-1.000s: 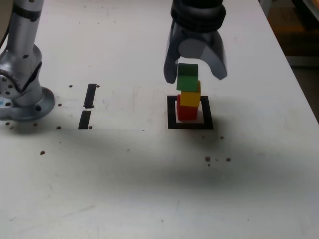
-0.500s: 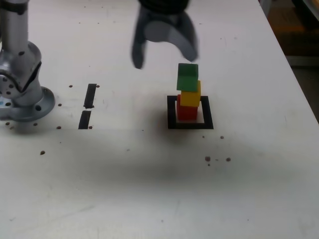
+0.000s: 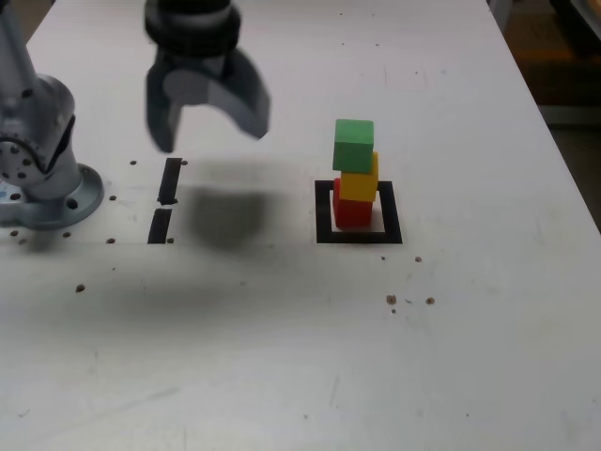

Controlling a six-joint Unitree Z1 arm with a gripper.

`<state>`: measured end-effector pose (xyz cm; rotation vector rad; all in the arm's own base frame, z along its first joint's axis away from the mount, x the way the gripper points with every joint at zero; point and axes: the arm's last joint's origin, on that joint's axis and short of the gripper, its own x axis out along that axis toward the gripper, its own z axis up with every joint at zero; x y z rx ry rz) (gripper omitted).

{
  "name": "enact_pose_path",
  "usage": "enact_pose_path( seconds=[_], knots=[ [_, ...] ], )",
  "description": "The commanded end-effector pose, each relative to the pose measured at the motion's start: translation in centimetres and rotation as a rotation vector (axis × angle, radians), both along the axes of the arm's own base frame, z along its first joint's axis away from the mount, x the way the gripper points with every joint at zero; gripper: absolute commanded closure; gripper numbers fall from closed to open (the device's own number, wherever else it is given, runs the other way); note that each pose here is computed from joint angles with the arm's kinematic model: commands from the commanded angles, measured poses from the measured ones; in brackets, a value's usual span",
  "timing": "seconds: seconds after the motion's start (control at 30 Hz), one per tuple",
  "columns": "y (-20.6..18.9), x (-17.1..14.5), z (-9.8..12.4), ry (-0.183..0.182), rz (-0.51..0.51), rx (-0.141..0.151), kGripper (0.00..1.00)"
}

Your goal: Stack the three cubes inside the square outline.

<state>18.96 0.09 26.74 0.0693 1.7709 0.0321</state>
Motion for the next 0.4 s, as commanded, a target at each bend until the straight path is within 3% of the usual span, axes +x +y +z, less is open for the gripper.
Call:
enact_pose_path(
  seconds=[0.0, 0.13, 0.37],
  knots=[
    [0.0, -0.1, -0.7, 0.001, 0.002, -0.011, 0.0],
    [-0.1, -0.7, -2.2, 0.009, 0.006, -0.035, 0.01],
    [-0.2, -1.8, -3.3, 0.029, 0.004, -0.052, 0.01]
  ],
)
